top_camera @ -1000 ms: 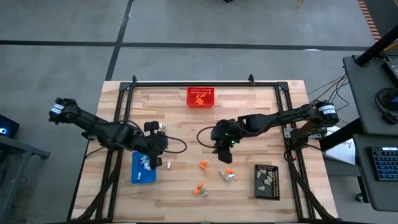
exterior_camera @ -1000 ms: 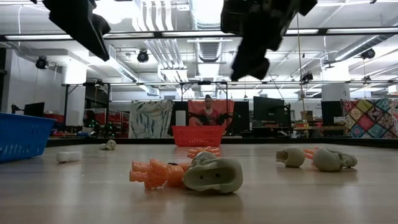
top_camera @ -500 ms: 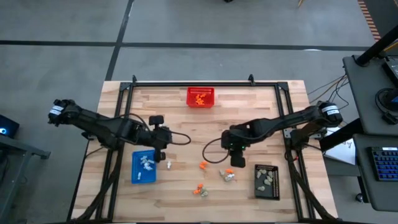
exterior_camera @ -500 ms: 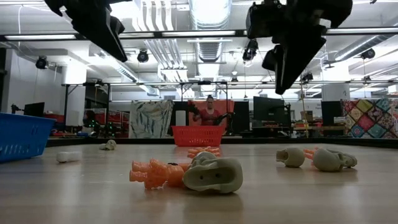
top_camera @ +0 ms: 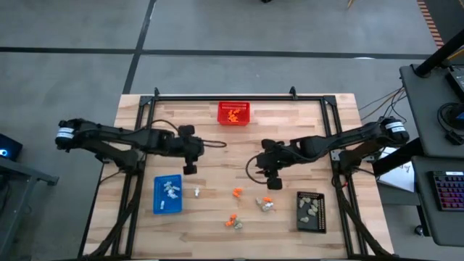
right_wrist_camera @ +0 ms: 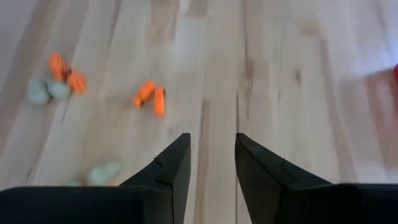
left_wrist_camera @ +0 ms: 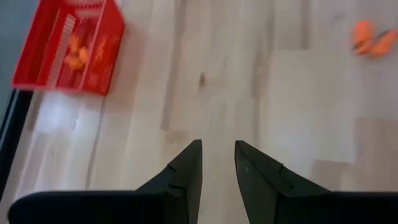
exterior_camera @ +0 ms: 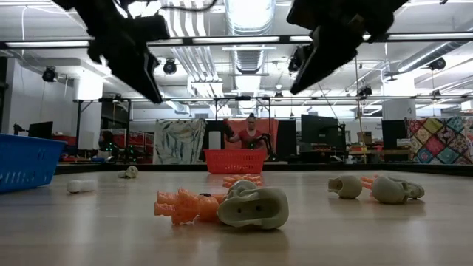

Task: Sort Halloween decoration
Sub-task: Put the gray skull toy into the black bin

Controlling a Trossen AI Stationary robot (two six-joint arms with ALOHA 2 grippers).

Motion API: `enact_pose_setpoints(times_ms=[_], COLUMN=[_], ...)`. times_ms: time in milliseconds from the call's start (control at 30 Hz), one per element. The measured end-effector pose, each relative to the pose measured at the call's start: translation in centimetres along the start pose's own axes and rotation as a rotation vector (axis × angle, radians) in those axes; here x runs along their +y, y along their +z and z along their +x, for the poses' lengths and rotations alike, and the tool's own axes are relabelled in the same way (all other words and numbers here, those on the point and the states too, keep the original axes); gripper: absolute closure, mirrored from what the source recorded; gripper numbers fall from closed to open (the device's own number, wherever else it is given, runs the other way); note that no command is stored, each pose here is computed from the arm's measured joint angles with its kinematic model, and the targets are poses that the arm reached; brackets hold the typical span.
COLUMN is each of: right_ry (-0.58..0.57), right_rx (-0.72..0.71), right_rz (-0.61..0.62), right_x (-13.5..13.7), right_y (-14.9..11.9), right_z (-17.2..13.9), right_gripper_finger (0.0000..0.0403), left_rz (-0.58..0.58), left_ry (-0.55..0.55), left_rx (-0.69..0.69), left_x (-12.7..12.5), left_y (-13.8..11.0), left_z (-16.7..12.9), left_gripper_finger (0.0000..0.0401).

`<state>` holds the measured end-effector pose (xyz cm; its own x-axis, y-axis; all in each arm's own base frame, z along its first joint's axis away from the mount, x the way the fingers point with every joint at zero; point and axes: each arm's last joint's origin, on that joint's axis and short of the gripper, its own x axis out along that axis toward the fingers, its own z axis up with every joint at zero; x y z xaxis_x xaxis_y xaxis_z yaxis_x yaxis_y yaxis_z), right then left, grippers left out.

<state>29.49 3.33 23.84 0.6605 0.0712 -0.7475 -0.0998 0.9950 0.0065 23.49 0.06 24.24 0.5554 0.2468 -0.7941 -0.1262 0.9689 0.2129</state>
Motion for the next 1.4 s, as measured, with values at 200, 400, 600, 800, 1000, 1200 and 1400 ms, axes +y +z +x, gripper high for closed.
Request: enact_pose_setpoints(times_ms=[200,400,600,800,1000,1200,1400], right_ry=[0.002,0.028,0.083,0.147,0.205,0.252,0.247], right_rx=[-0.171,-0.321,-0.310,-0.304,-0.302,-0.291,-0.291], right_rz=[-0.013,-0.065,-0.106,-0.119,-0.113,-0.107,-0.120], right_x=[0.0,0.8,3.2,6.0,8.9,11.6,14.1], right_y=[0.0,0.1,-0.1,0.3,0.8,1.2,1.4], right_z=[0.9,3.0,5.3,6.6,7.1,7.9,8.6], right_gripper_finger=[0.0289,0.0289,0.0289,0.0289,0.0289,0.0289,0.0289], left_rz=[-0.035,-0.054,-0.066,-0.084,-0.201,-0.305,-0.291], left_ry=[-0.024,-0.023,-0.022,-0.023,-0.034,-0.074,-0.172], left_rx=[-0.004,-0.070,-0.132,-0.147,-0.175,-0.222,-0.369], left_x=[0.4,0.4,0.4,0.5,0.5,-0.4,-3.2], left_y=[-0.7,0.0,0.6,0.7,1.0,1.4,2.4], left_z=[1.0,1.0,1.0,0.9,0.9,0.6,-0.4], left_gripper_finger=[0.0324,0.0324,0.0324,0.0324,0.0324,0.0324,0.0324])
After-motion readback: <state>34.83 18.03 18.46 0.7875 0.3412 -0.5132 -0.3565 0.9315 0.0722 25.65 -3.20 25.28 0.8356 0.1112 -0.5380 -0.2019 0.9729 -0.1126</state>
